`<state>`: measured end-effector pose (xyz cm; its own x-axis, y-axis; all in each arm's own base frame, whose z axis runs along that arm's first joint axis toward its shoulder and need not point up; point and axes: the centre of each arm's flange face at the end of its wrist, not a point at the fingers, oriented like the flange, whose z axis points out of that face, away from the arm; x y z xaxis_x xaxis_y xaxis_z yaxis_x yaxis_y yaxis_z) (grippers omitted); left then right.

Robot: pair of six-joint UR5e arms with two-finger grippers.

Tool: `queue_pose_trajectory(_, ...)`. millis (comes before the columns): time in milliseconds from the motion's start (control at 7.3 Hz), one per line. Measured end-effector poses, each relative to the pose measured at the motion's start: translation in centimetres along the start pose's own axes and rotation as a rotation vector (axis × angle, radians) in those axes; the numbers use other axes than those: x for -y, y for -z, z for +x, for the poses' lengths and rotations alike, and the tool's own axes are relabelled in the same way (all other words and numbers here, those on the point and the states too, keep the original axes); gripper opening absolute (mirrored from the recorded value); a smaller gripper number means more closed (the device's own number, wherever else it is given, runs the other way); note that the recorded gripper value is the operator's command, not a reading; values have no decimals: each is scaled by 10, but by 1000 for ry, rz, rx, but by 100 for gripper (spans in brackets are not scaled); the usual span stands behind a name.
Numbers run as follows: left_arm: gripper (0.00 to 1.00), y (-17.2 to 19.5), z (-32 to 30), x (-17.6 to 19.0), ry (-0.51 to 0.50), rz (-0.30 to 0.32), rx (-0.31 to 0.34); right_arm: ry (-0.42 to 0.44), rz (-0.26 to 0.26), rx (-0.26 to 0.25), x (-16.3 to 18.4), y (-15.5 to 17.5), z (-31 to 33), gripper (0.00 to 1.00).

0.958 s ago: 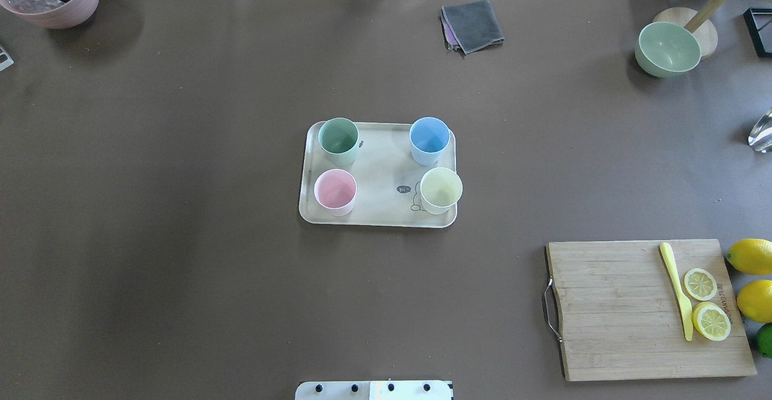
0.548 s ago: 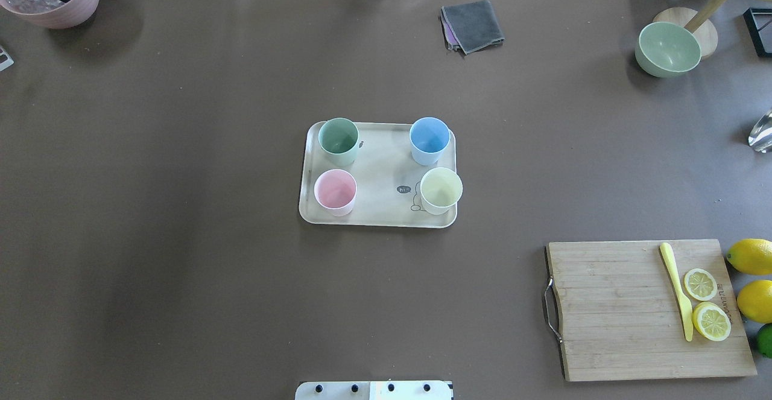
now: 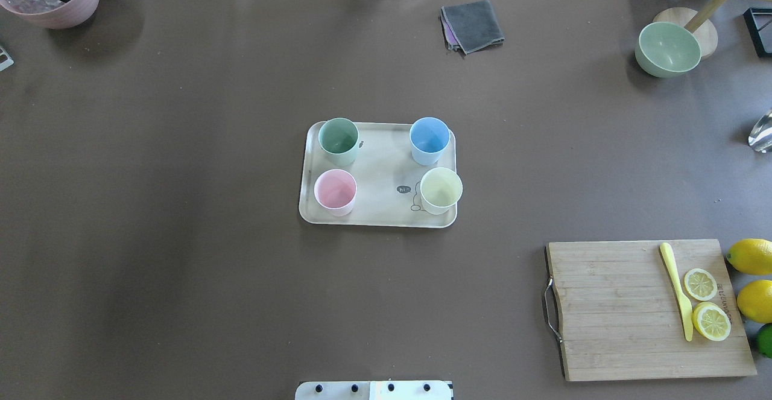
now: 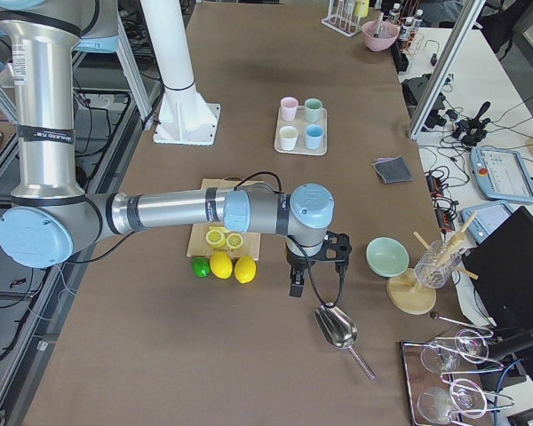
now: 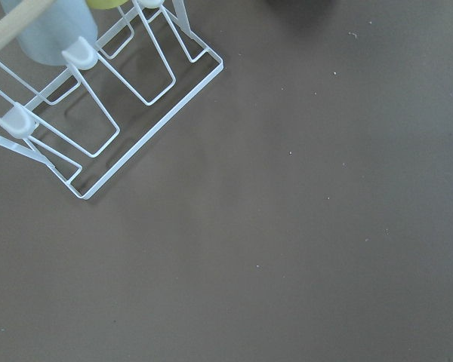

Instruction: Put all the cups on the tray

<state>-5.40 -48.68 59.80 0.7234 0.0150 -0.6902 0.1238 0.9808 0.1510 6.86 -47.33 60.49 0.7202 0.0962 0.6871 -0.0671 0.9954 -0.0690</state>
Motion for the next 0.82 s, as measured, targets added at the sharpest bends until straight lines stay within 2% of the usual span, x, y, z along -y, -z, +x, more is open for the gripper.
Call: queue_pose_trajectory(821,98,-2,-2,2,5,-3,2,1,-2,-8,2,-1,-1,100)
